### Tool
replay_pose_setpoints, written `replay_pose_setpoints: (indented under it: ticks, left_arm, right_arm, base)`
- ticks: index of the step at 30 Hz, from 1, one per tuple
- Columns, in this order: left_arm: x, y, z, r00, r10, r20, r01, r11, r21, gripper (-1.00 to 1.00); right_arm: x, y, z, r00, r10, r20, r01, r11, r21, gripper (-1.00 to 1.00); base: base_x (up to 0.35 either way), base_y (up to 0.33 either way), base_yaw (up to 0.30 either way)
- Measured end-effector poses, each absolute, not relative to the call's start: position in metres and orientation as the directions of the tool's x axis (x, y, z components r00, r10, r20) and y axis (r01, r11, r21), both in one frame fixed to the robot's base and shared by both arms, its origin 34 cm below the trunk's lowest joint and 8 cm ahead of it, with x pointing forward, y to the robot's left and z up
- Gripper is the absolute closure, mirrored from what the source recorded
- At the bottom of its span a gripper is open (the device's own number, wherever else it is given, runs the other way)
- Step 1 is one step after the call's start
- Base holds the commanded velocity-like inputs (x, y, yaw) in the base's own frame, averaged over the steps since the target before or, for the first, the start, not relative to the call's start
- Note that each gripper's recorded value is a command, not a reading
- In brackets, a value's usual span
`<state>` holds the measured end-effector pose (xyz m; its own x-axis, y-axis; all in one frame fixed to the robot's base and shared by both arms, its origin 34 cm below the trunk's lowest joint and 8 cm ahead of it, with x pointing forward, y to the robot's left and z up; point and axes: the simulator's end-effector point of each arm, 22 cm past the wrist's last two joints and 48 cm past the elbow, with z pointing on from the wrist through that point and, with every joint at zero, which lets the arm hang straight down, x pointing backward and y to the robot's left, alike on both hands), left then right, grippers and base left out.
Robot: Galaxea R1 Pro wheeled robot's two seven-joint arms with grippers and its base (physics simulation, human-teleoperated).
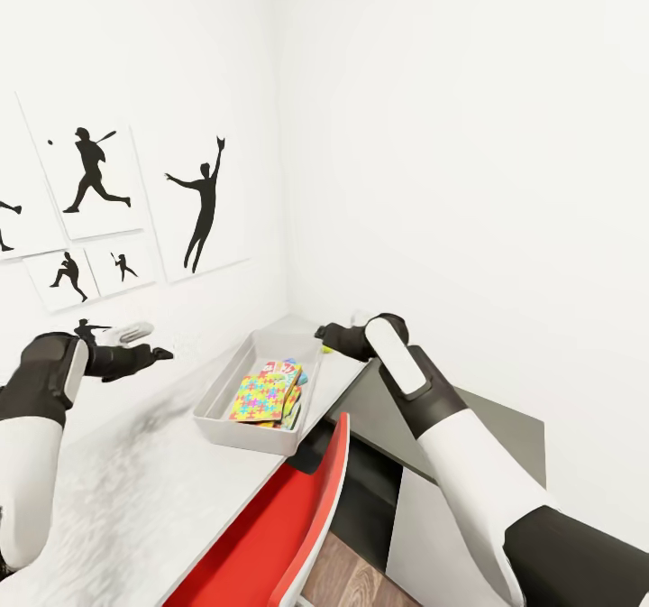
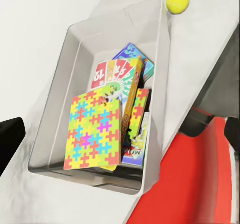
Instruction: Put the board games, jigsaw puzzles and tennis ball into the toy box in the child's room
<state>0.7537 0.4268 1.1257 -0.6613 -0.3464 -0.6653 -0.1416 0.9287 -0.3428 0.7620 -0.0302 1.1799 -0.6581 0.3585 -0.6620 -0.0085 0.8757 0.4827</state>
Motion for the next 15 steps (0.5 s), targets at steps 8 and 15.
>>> replay_pose_setpoints:
  ticks: [8, 15]
  left_arm:
    - [0.761, 0.413, 1.108, -0.700, -0.326, -0.635, -0.195, 0.943, -0.269, -1.00]
    - [0.766, 0.398, 1.114, -0.687, -0.356, -0.634, -0.201, 0.931, -0.306, -1.00]
  right_arm:
    - [0.771, -0.051, 1.183, -0.613, 0.311, -0.727, 0.010, 0.922, 0.386, -1.00]
    - [0.775, -0.045, 1.184, -0.602, 0.300, -0.740, -0.007, 0.925, 0.381, -1.00]
  base:
    - [0.000, 0.000, 0.000]
    - [0.000, 0.000, 0.000]
